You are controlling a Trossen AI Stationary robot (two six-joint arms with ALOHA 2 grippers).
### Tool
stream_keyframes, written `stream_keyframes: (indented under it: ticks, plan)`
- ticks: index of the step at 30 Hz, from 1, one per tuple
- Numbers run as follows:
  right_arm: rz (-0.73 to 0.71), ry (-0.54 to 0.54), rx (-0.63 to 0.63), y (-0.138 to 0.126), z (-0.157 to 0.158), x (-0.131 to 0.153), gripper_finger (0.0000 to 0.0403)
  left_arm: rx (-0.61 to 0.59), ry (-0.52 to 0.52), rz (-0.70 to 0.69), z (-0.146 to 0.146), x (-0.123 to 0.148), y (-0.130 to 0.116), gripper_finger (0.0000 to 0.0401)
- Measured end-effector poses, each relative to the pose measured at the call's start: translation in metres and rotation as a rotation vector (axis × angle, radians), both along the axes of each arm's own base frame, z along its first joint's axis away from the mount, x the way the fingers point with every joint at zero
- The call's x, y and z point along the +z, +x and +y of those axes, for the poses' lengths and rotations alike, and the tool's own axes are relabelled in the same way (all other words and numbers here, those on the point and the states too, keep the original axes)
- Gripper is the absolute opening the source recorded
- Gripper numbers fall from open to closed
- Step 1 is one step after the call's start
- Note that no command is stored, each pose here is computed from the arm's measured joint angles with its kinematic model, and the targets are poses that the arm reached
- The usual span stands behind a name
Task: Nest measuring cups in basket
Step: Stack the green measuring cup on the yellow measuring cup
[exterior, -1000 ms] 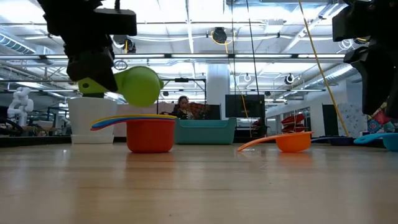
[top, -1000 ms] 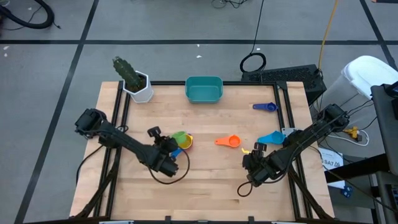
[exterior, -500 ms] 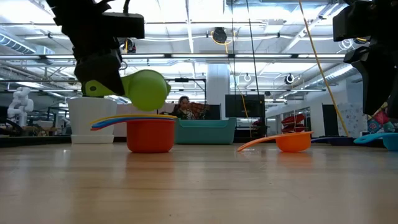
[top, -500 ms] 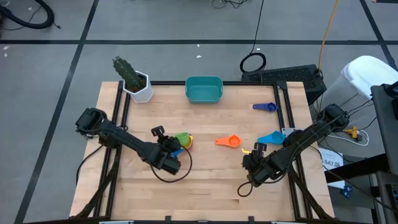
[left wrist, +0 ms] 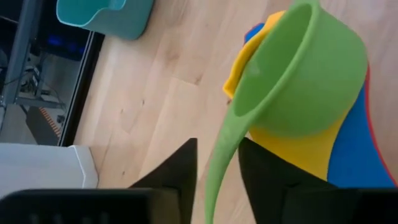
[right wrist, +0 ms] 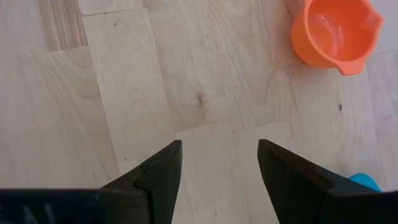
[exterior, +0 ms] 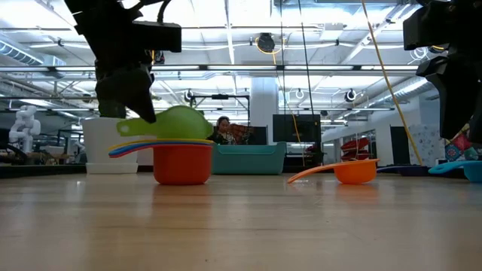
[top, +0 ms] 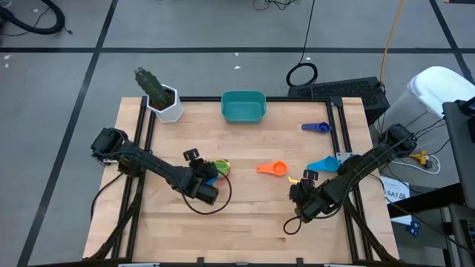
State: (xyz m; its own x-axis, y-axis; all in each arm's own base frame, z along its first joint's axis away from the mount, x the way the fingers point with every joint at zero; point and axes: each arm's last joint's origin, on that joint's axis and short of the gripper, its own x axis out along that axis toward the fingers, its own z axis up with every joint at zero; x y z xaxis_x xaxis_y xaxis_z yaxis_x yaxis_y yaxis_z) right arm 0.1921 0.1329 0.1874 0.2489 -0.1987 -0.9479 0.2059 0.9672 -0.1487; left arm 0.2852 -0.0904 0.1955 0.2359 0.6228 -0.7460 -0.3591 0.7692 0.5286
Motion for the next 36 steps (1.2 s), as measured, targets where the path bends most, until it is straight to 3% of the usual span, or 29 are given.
stream_keyframes:
  ticks: [8,15,23,32,36]
  plan:
    - [0.000,-0.001,0.000,0.000,0.000,0.000,0.0201,0.010,-0.030,-0.009,-0.003,0.000,-0.001,0.0182]
    - [0.016,-0.012,0.003,-0.007,-0.005,-0.018,0.0201,-0.003,-0.137,-0.039,-0.017,0.001,0.000,0.0206]
    - [0.056,0.042,-0.035,-0.021,-0.014,-0.048,0.0201,-0.048,-0.131,-0.116,-0.032,0.034,0.010,0.0179]
    - [0.025,0.079,-0.018,-0.021,-0.013,-0.049,0.0201,-0.115,-0.030,-0.100,-0.022,0.059,0.022,0.0135]
    - [-0.004,0.104,-0.014,-0.022,-0.013,-0.043,0.0201,-0.199,-0.154,-0.050,-0.014,0.059,0.031,0.0129]
